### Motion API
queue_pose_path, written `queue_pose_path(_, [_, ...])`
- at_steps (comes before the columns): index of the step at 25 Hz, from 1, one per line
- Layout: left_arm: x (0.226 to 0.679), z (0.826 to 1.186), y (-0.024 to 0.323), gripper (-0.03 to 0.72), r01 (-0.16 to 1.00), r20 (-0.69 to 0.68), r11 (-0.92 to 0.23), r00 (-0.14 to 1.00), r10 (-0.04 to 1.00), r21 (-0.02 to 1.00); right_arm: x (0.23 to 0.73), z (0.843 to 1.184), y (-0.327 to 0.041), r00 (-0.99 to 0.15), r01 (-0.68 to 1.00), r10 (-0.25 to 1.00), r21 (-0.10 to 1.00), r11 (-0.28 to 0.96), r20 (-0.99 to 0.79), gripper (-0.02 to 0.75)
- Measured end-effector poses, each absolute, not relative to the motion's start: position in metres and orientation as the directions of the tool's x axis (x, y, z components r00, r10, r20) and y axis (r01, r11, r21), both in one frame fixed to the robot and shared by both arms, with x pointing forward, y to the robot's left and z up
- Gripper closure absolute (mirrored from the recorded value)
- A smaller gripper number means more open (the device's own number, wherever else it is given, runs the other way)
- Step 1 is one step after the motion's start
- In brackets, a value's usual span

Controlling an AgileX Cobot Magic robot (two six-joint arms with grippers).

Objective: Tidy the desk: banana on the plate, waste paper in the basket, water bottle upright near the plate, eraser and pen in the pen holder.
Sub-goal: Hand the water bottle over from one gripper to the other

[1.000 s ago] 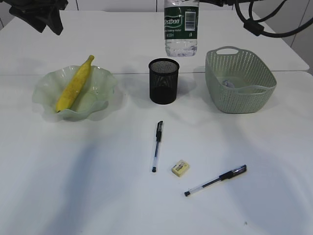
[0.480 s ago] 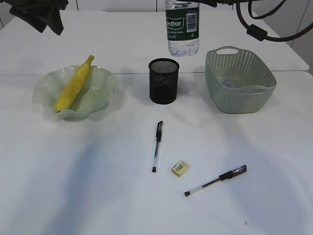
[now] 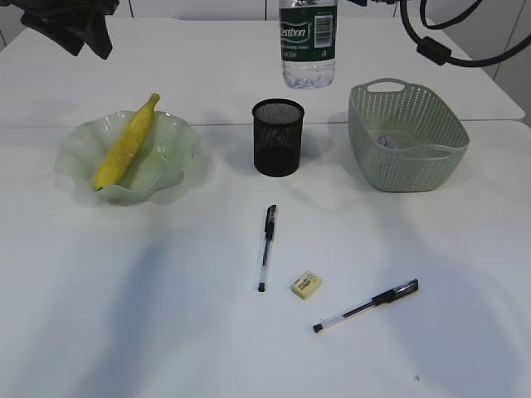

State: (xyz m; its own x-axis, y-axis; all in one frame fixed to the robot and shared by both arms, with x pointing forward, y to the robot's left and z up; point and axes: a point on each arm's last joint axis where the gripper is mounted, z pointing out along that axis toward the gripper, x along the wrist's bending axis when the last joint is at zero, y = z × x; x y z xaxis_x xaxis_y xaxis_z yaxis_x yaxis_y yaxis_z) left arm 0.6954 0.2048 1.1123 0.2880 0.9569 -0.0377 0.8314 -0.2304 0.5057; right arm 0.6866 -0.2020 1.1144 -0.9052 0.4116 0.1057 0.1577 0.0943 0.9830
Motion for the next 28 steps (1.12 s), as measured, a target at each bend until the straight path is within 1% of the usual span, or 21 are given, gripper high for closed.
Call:
queue_pose_path(2, [0.695, 1.1124, 0.2031, 0.371, 0.831, -0.055, -0.228, 0.295, 0.954, 0.507, 0.6868, 1.1158, -0.2019, -0.905, 0.155, 0.411, 0.985, 0.078, 0.109, 0.379])
queue_pose_path(6, [0.6948, 1.1125, 0.202, 0.371, 0.825, -0.057, -0.245, 0.316, 0.947, 0.509, 0.6869, 1.1163, -0.2019, -0.911, 0.111, 0.407, 0.99, 0.092, 0.064, 0.379])
queue_pose_path(14, [0.6958, 1.1121, 0.2069, 0.371, 0.804, 0.029, -0.317, 0.351, 0.936, 0.503, 0.6869, 1.1166, -0.2016, -0.919, 0.027, 0.393, 0.993, 0.116, -0.021, 0.379])
queue_pose_path(23, [0.6962, 1.1123, 0.2076, 0.369, 0.781, 0.065, -0.371, 0.394, 0.917, 0.502, 0.6865, 1.1184, -0.201, -0.923, 0.016, 0.385, 0.996, 0.093, -0.021, 0.379])
queue_pose_path(28, [0.6976, 1.1135, 0.2049, 0.341, 0.767, 0.047, -0.366, 0.403, 0.914, 0.527, 0.6848, 1.1187, -0.2003, -0.93, 0.016, 0.366, 0.996, 0.089, -0.018, 0.379])
